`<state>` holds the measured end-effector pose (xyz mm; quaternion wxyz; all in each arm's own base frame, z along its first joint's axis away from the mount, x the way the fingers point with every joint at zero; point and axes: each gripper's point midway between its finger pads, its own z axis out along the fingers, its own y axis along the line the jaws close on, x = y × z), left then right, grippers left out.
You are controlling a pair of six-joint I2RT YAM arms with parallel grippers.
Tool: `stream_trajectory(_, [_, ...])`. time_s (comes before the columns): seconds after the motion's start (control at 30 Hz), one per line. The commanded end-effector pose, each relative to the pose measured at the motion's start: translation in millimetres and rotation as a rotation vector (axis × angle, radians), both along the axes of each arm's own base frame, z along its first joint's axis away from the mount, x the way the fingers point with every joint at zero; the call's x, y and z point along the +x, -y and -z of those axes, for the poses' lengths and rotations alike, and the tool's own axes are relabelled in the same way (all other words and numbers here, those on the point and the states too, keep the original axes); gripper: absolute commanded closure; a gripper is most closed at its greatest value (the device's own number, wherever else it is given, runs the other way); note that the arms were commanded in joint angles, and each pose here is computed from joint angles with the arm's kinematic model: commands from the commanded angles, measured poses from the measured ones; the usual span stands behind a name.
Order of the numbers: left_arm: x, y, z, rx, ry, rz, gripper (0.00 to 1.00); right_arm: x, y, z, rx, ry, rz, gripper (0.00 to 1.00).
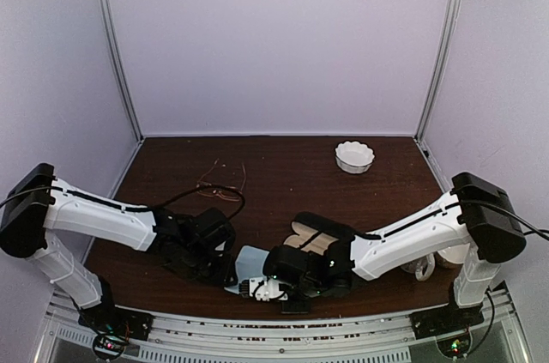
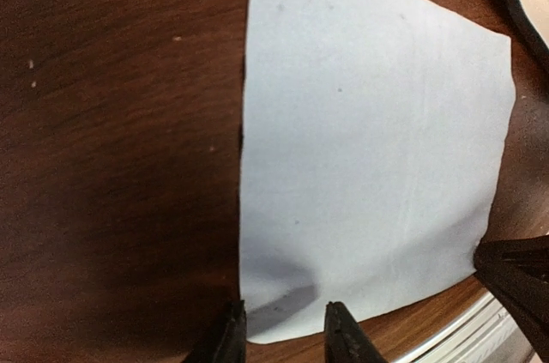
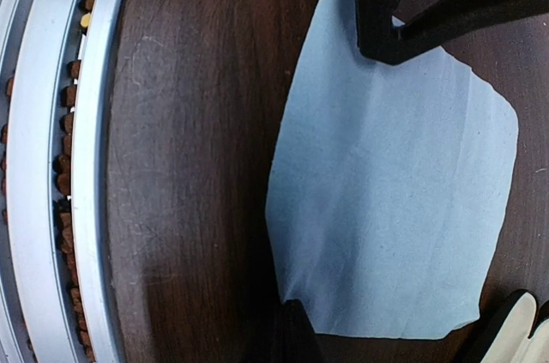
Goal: Organize the sunglasses
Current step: Pick up the glasses cleaning cloth from the corner of the board.
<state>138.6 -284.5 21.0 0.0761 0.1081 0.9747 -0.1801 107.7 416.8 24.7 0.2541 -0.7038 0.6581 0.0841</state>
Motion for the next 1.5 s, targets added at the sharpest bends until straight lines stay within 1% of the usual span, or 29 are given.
stream_trajectory(0.0, [0,19,-4,-0.066,-0.019,0.015,0.65,-1,3,1,-0.002,0.011,0.017,1.0])
stream_trajectory(0.1, [-2,25,-5,-0.093,-0.031,0.023,0.65,-1,3,1,-0.001,0.01,0.018,1.0])
stream_trajectory(0.23, [-4,24,-3,-0.102,-0.044,0.015,0.67,-1,2,3,-0.002,0.009,0.018,1.0])
stream_trajectory(0.4, [-2,15,-7,-0.079,-0.024,-0.011,0.73,0,3,5,-0.01,0.008,0.022,1.0])
stream_trajectory(0.47, [-2,11,-9,-0.065,-0.017,-0.023,0.78,-1,3,5,-0.011,0.008,0.02,1.0])
stream_trajectory(0.63, [-4,5,-8,-0.053,-0.024,-0.031,0.82,-1,3,7,-0.014,0.005,0.024,1.0])
stream_trajectory(0.9, [-8,3,-3,-0.047,-0.036,-0.017,0.84,-1,4,10,-0.02,-0.003,0.033,1.0])
stream_trajectory(1.1, [-9,3,0,-0.054,-0.034,-0.019,1.0,-1,4,9,-0.018,-0.004,0.035,1.0])
stream_trajectory(1.47, [-12,-9,-2,-0.039,-0.04,-0.055,1.0,-5,-3,-4,0.003,-0.009,0.028,1.0])
